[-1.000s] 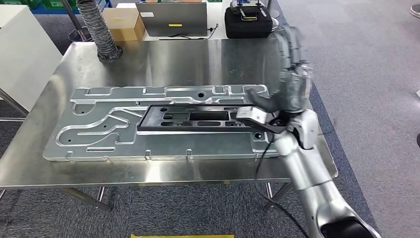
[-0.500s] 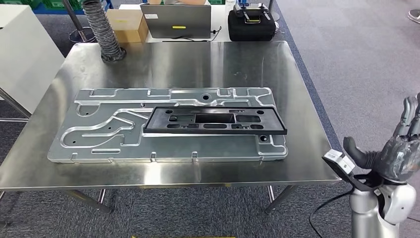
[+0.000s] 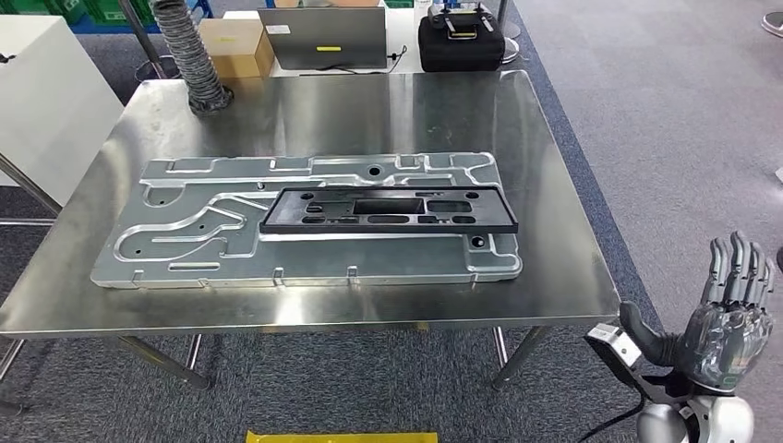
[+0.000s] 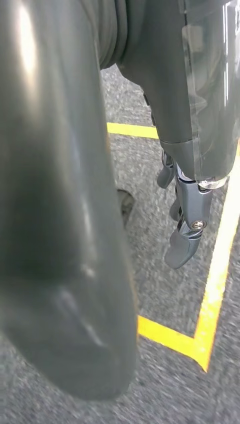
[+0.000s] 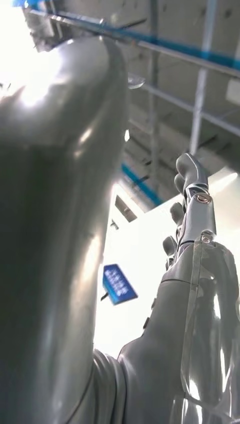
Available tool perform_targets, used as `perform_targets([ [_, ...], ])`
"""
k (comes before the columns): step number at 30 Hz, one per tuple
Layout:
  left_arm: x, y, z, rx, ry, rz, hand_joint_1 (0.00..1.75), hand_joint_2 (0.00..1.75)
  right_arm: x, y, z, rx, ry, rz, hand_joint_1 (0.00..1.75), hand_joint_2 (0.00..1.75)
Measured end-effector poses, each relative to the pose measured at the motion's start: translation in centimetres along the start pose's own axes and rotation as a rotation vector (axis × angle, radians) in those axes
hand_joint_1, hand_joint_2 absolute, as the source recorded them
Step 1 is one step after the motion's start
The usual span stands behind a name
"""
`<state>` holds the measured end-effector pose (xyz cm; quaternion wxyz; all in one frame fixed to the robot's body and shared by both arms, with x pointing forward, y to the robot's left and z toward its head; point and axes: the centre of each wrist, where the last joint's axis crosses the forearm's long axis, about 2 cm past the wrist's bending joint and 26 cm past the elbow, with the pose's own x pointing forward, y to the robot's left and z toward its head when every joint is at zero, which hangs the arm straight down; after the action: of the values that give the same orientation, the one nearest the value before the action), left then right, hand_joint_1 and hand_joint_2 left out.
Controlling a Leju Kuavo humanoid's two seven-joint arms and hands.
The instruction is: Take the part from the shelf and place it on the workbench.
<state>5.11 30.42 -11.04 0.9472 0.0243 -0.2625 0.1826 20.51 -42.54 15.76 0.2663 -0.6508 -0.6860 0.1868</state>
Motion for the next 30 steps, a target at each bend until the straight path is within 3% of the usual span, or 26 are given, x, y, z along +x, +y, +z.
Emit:
perform_targets([
  [14,0.1,-0.3,-0.1,-0.005,0.004,-0.007,0.0,0.0,-0.1,2.2,6.6,0.222,0.163,-0.029,0.0,0.0],
  [23,-0.2,-0.4,0.1,-0.018,0.001,-0.008,0.0,0.0,-3.7,3.4,14.4,0.445,0.375,0.027,0.0,0.0],
  [30,-0.4,-0.6,0.2,-0.023,0.005,-0.012,0.0,0.0,-4.4,4.0,20.7,0.664,0.58,0.067,0.0,0.0],
])
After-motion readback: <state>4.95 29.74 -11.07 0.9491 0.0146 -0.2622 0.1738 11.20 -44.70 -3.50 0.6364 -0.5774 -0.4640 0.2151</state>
